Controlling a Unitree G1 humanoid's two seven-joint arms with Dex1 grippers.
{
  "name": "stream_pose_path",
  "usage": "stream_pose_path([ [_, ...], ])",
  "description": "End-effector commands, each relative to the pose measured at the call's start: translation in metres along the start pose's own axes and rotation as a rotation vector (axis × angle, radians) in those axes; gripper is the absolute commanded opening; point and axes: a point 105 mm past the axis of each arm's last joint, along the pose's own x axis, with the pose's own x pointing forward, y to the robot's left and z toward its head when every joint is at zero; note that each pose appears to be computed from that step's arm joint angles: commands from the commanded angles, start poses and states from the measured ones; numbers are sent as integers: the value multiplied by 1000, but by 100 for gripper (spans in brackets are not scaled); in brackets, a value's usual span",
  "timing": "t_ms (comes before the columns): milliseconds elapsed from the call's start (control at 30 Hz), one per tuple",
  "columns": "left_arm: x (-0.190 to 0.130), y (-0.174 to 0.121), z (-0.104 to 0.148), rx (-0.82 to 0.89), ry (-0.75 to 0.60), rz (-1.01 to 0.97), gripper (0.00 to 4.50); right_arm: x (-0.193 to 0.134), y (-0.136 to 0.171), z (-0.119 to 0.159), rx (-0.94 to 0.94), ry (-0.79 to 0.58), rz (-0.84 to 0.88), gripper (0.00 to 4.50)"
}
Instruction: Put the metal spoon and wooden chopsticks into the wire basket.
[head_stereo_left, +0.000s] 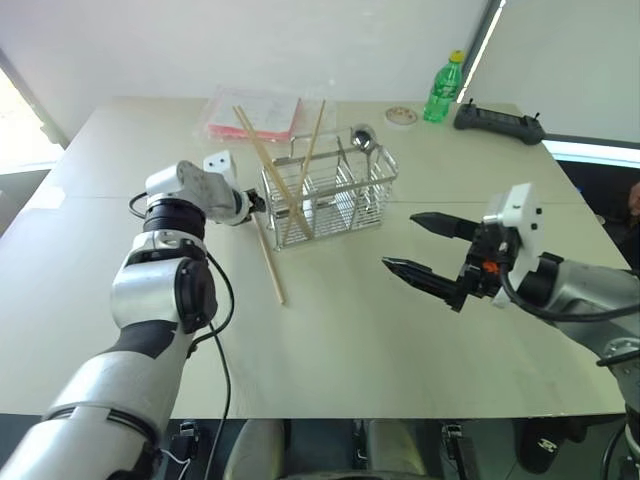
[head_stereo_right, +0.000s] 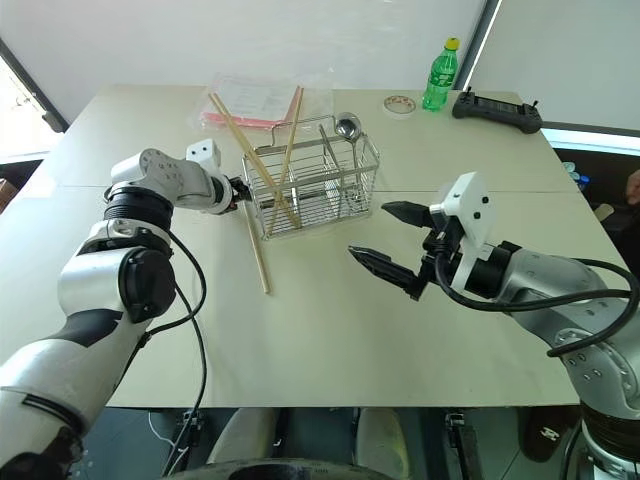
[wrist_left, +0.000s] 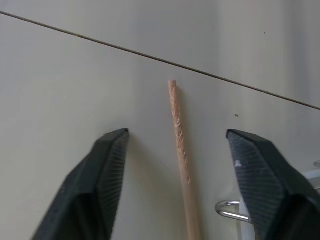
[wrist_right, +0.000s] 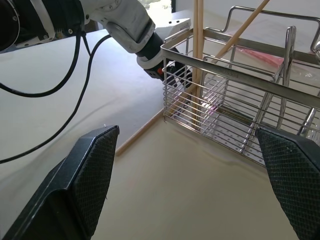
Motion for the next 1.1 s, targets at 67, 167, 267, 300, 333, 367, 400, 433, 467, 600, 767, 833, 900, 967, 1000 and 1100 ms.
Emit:
stream_pose_path([
  [67,2,-9,-7,-22,36,-40,62,-2,1,13,-40,-42,-2,450],
  [167,2,-5,-6,-40,35,-31,2,-1,0,14,-40,-44,-1,450],
  [267,0,0,-3,-54,29,-22,2,-1,-1,15,-40,-45,2,450],
  [300,0,2,-2,-59,27,-18,2,-1,-1,15,-40,-44,2,450],
  [333,-1,4,-1,-64,25,-15,2,0,-2,14,-40,-44,3,450],
  [367,-2,6,0,-70,23,-12,2,0,-2,14,-39,-43,5,450],
  [400,-3,8,1,-77,21,-7,2,0,-2,14,-39,-41,6,450],
  [433,-4,12,3,-84,16,1,2,0,-2,14,-39,-41,8,450],
  [467,-5,16,6,-90,5,12,2,1,-2,13,-38,-40,9,450],
  [600,-25,50,46,-63,-188,102,2,1,-2,13,-33,-36,18,450],
  [767,-52,82,87,-5,-404,186,2,1,-3,13,-27,-31,26,450],
  [833,-61,86,97,15,-467,198,2,2,-3,13,-24,-32,29,450],
  [900,-79,74,118,14,-593,123,2,1,-4,12,-18,-32,32,450],
  [967,-107,47,142,35,-760,-32,2,1,-4,11,-9,-29,35,450],
  [1000,-127,32,153,89,-860,-110,2,2,-4,11,-6,-27,37,450],
  [1100,-203,-4,171,177,-1156,-368,2,1,-4,13,-4,-22,43,450],
])
